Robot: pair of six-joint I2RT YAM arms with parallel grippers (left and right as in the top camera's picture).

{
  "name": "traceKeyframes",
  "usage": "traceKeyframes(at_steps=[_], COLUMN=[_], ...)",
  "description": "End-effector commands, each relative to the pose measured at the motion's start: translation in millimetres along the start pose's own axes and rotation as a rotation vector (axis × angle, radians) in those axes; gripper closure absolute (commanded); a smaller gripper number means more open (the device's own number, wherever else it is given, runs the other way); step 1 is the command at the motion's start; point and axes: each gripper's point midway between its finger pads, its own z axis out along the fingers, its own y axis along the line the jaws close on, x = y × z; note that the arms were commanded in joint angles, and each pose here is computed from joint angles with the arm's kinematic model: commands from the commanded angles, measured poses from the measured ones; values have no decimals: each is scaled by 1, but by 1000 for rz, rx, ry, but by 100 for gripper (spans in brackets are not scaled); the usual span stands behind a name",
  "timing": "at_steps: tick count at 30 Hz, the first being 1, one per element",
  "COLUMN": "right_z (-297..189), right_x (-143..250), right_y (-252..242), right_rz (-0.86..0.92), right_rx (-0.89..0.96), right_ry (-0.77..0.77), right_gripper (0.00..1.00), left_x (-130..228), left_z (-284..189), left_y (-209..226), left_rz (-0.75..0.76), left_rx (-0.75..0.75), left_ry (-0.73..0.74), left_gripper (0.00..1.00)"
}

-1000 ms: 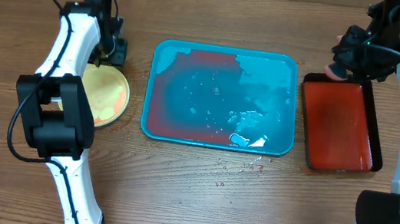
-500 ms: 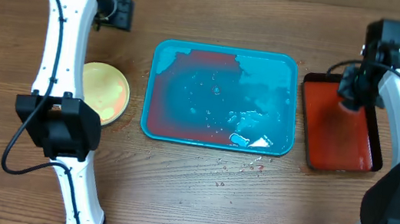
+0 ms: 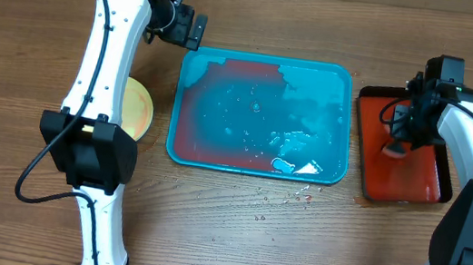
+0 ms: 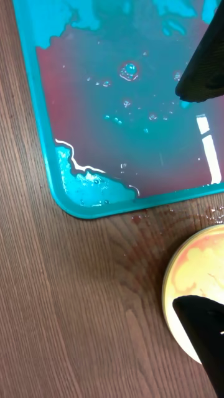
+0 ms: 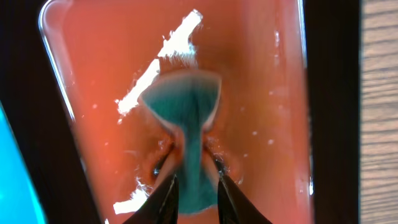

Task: Clean dirty plates on tray and stack at the side
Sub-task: 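Lower the sponge into the red tray with the right gripper and release it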

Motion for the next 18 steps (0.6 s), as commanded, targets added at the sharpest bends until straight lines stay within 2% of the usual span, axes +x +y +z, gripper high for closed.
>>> traceKeyframes(at_steps=[1,3,6,7,9,15,18], right_z=[-16,-34,-84,-104,-147,-292,-369], right_x=[-10,-16,-32,-38,-46,-39,-30], right_y=[3,1,-3,-3,-2,-8,-13], right_rz=[-8,26,91,100,102,105,109], right_rx=[-27,-27,-29,-36,-66,-91,-91], right_ry=[-31,-46,-116,-149,-221,-459,-655], right_gripper=[74,72,69,62,0,0,0], left_x=[-4,-4,-4,-4,-4,-4,-4], left_z=[-10,-10,-10,-10,-10,-10,-10], left_y=[-4,-4,-4,-4,-4,-4,-4], left_rz=[-2,-2,-3,-3,-2,-3,-3], left_rx=[8,8,8,7,7,7,7], left_ry=[-25,-25,-25,-25,-25,-25,-25], left_gripper=[0,0,0,0,0,0,0])
